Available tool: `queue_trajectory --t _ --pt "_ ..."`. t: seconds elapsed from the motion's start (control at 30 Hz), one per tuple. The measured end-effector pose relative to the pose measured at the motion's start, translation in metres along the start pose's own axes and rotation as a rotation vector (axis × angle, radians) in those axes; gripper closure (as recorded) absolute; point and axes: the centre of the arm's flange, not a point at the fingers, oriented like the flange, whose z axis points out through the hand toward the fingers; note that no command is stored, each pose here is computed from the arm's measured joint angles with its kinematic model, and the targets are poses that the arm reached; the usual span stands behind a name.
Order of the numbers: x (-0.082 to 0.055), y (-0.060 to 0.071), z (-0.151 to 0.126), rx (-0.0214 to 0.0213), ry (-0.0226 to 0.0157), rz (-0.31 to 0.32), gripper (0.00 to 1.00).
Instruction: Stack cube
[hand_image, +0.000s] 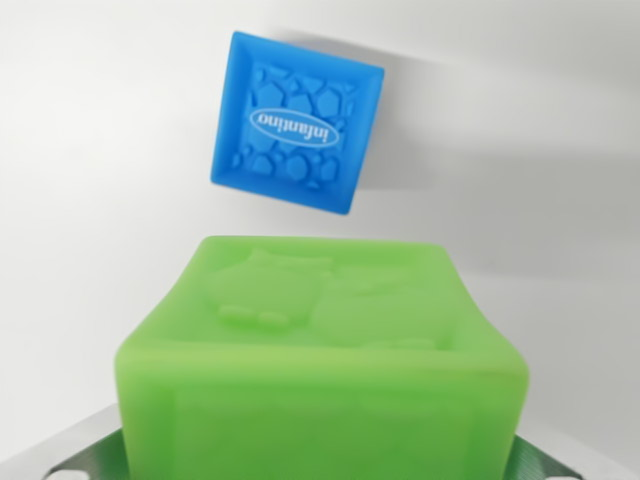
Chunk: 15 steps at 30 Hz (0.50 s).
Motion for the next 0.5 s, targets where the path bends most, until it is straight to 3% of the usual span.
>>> queue_trajectory --t 0.5 --pt "0.013 -0.025 -0.001 0.0002 0.0004 0.133 1.0"
